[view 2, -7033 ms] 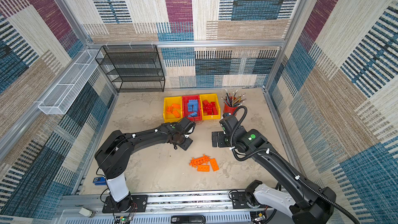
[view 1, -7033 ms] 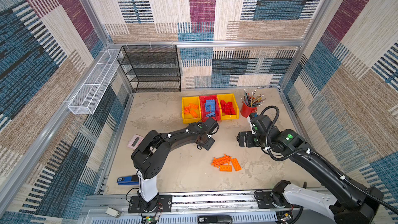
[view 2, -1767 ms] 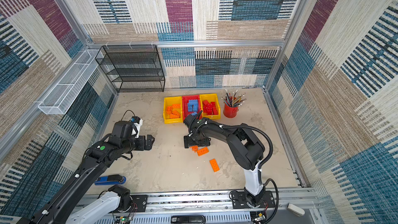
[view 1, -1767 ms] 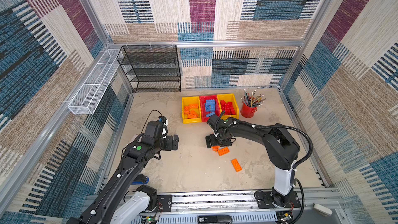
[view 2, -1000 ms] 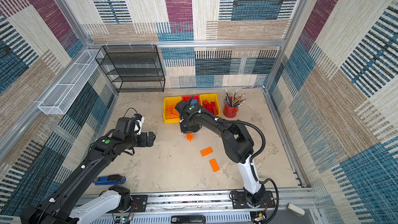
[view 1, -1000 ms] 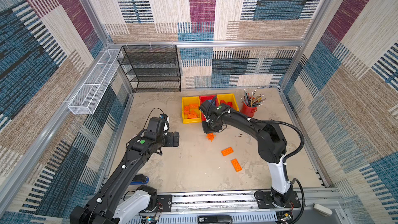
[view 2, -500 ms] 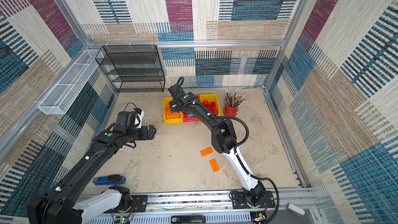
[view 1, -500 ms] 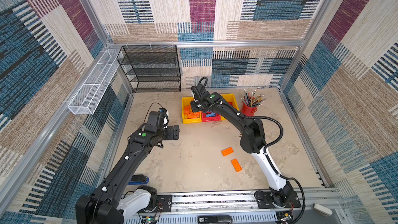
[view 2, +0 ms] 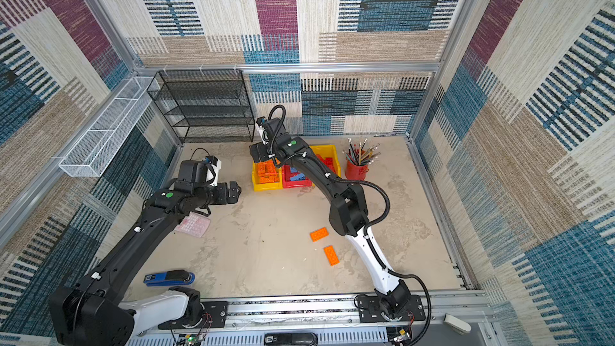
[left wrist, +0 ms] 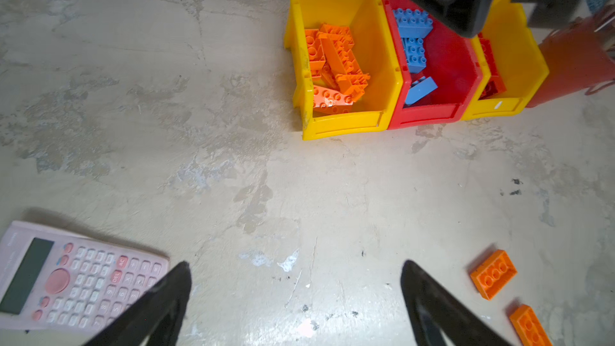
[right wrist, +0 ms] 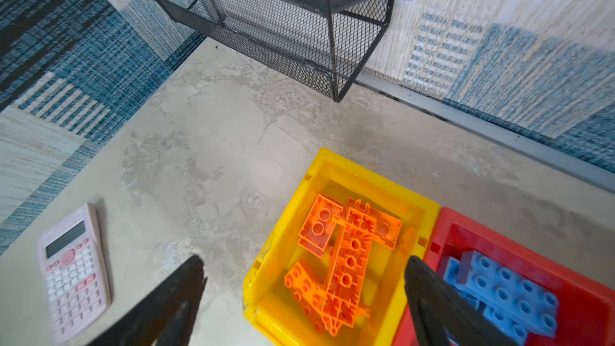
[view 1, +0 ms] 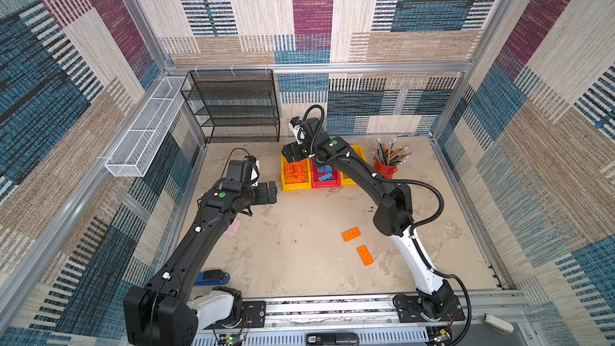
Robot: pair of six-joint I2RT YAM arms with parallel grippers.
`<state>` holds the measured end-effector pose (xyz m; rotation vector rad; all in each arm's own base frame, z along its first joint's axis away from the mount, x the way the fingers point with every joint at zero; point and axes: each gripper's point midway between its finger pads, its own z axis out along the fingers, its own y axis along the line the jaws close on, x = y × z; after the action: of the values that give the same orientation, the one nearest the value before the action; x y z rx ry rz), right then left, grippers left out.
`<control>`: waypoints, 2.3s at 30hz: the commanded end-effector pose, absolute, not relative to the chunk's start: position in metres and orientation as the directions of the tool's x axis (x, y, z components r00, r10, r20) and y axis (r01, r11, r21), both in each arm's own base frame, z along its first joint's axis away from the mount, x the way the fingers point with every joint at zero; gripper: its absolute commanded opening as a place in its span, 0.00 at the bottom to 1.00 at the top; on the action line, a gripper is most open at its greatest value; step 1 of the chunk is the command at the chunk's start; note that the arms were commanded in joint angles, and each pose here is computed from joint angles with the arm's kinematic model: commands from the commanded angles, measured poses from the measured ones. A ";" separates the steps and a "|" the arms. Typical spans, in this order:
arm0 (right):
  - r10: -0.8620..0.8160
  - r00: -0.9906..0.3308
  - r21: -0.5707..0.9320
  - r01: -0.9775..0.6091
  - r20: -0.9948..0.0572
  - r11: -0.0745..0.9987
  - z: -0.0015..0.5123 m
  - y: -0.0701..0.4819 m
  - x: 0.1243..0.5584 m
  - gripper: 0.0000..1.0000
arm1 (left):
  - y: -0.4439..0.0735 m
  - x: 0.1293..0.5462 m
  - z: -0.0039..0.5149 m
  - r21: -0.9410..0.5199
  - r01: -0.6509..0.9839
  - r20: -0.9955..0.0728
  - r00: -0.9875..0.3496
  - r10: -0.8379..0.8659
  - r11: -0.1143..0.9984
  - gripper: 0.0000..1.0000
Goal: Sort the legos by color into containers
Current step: 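Carry the orange brick stack into the yellow bin and release it, then move the right gripper back and close it on an orange 2x3 brick, then carry the orange 2x3 brick into the yellow bin and release it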
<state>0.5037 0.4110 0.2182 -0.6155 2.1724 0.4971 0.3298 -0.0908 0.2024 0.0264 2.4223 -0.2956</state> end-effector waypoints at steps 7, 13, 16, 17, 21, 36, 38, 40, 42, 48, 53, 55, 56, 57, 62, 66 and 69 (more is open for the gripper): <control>-0.282 -0.740 0.098 -0.424 -0.610 0.900 0.172 0.309 0.408 0.92 | -0.144 0.315 0.193 -0.320 0.222 -0.626 -0.779 -0.030 0.921 0.99; -0.188 -0.876 0.162 -0.285 -0.444 0.945 0.122 0.239 0.310 0.92 | -0.201 0.270 0.173 -0.355 0.329 -0.613 -0.789 0.048 0.875 0.99; -0.161 -0.910 0.161 -0.238 -0.382 0.958 0.102 0.211 0.270 0.92 | -0.221 0.244 0.162 -0.394 0.349 -0.597 -0.801 0.052 0.850 0.99; -0.159 -0.916 0.163 -0.232 -0.369 0.959 0.097 0.205 0.260 0.92 | -0.226 0.236 0.159 -0.399 0.358 -0.595 -0.802 0.058 0.844 0.99; -0.165 -0.924 0.202 -0.245 -0.345 0.948 0.083 0.195 0.231 0.92 | -0.238 0.208 0.156 -0.363 0.413 -0.605 -0.786 0.126 0.835 0.99; -0.276 -0.916 0.156 -0.330 -0.290 0.931 0.055 0.212 0.247 0.92 | -0.215 0.196 0.164 -0.288 0.409 -0.665 -0.736 0.127 0.866 0.99; -0.291 -0.919 0.144 -0.336 -0.265 0.931 0.048 0.211 0.246 0.92 | -0.213 0.197 0.165 -0.276 0.409 -0.671 -0.730 0.130 0.870 0.99; -0.301 -0.922 0.139 -0.341 -0.243 0.930 0.043 0.212 0.244 0.92 | -0.210 0.198 0.165 -0.265 0.407 -0.676 -0.724 0.133 0.874 0.99; -0.311 -0.921 0.143 -0.349 -0.233 0.926 0.041 0.214 0.241 0.92 | -0.207 0.198 0.165 -0.257 0.402 -0.682 -0.719 0.130 0.879 0.99; -0.343 -0.918 0.128 -0.372 -0.199 0.920 0.030 0.223 0.236 0.89 | -0.200 0.197 0.159 -0.241 0.390 -0.682 -0.720 0.131 0.889 0.99; -0.337 -0.928 0.076 -0.352 -0.158 0.933 0.018 0.218 0.233 0.84 | -0.195 0.196 0.155 -0.232 0.381 -0.680 -0.722 0.131 0.895 0.99; -0.331 -0.933 0.059 -0.342 -0.143 0.938 0.015 0.214 0.231 0.78 | -0.193 0.195 0.155 -0.227 0.377 -0.682 -0.719 0.130 0.898 0.99; -0.328 -0.934 0.046 -0.337 -0.141 0.940 0.014 0.211 0.231 0.75 | -0.192 0.195 0.155 -0.224 0.374 -0.684 -0.718 0.128 0.900 0.99; -0.325 -0.936 0.034 -0.332 -0.140 0.943 0.014 0.210 0.232 0.68 | -0.190 0.196 0.155 -0.220 0.373 -0.685 -0.717 0.129 0.902 0.99; -0.315 -0.935 0.013 -0.321 -0.161 0.947 0.024 0.214 0.245 0.51 | -0.186 0.198 0.157 -0.202 0.365 -0.693 -0.709 0.130 0.909 0.99; -0.311 -0.918 0.052 -0.333 -0.244 0.942 0.061 0.242 0.273 0.51 | -0.181 0.202 0.163 -0.192 0.358 -0.700 -0.702 0.128 0.914 0.99; -0.325 -0.880 0.086 -0.375 -0.347 0.923 0.102 0.275 0.308 0.51 | -0.175 0.208 0.167 -0.198 0.339 -0.704 -0.702 0.107 0.920 0.99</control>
<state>0.2895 0.2600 0.0797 -0.4884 2.8180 0.1914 0.2039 -0.1812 0.1631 0.2848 2.3519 -0.4460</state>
